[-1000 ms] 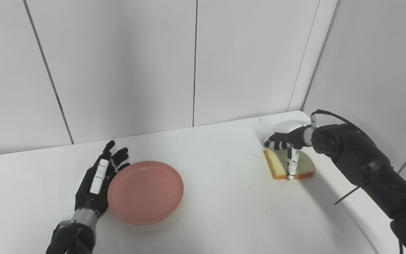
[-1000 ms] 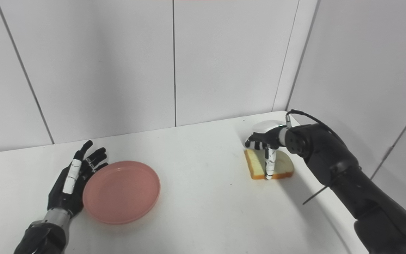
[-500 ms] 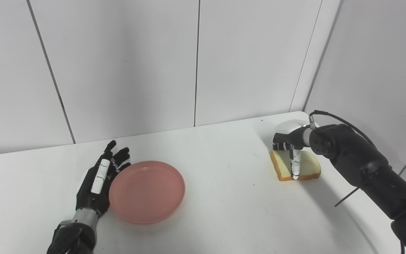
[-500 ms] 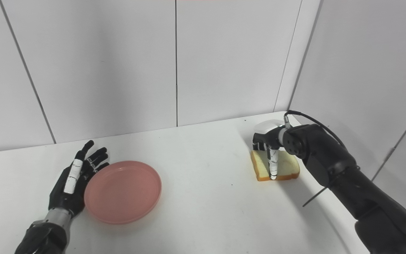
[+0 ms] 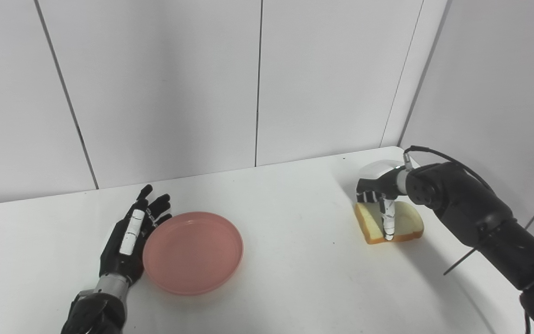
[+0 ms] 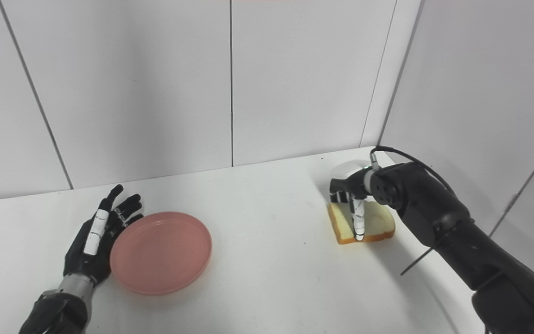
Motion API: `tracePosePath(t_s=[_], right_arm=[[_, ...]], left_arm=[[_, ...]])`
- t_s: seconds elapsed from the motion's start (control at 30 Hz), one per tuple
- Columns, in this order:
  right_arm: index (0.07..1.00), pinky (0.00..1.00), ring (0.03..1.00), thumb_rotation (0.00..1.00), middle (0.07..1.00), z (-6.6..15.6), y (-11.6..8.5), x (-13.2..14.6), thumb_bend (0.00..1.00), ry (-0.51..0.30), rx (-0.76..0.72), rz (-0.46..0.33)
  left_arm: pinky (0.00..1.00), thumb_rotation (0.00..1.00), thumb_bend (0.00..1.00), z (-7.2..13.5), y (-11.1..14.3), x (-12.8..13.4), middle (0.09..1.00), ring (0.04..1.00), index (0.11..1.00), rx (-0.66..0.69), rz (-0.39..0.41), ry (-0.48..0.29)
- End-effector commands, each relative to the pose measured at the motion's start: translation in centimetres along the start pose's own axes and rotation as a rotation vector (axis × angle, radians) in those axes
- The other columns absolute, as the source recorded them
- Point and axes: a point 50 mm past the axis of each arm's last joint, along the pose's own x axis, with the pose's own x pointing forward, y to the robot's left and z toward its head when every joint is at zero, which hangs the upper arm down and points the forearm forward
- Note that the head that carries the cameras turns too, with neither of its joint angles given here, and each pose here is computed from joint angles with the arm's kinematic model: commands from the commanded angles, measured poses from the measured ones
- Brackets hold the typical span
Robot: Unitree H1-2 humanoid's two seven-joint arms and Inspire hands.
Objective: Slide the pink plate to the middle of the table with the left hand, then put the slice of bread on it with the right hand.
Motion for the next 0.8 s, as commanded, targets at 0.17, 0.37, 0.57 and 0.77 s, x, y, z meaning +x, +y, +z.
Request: tracePosePath(t_s=[0.17,0.37,0.57,0.77], right_arm=[[0.489,0.53,0.589,0.14,0.623,1.9,-7.3,-3.8,0.52,-0.062,-0.096,-0.170],[0.488,0.50,0.572,0.14,0.609,4.6,-9.7,-4.8,0.52,-0.113,-0.139,-0.226],[0.488,0.54,0.583,0.14,0.604,7.3,-11.5,-5.3,0.52,-0.182,-0.174,-0.264],[0.488,0.43,0.498,0.14,0.550,10.7,-12.3,-5.3,0.52,-0.265,-0.201,-0.305]], left_arm=[[0.82,0.73,0.89,-2.3,-1.0,-0.9,0.832,0.878,0.938,-0.027,0.000,0.055],[0.81,0.72,0.90,-2.4,-1.4,-0.9,0.830,0.877,0.933,-0.027,0.000,0.051],[0.80,0.73,0.89,-2.7,-2.1,-0.8,0.815,0.868,0.933,-0.007,0.001,0.052],[0.78,0.73,0.82,-3.3,-3.2,-0.5,0.805,0.865,0.925,0.001,-0.008,0.056]])
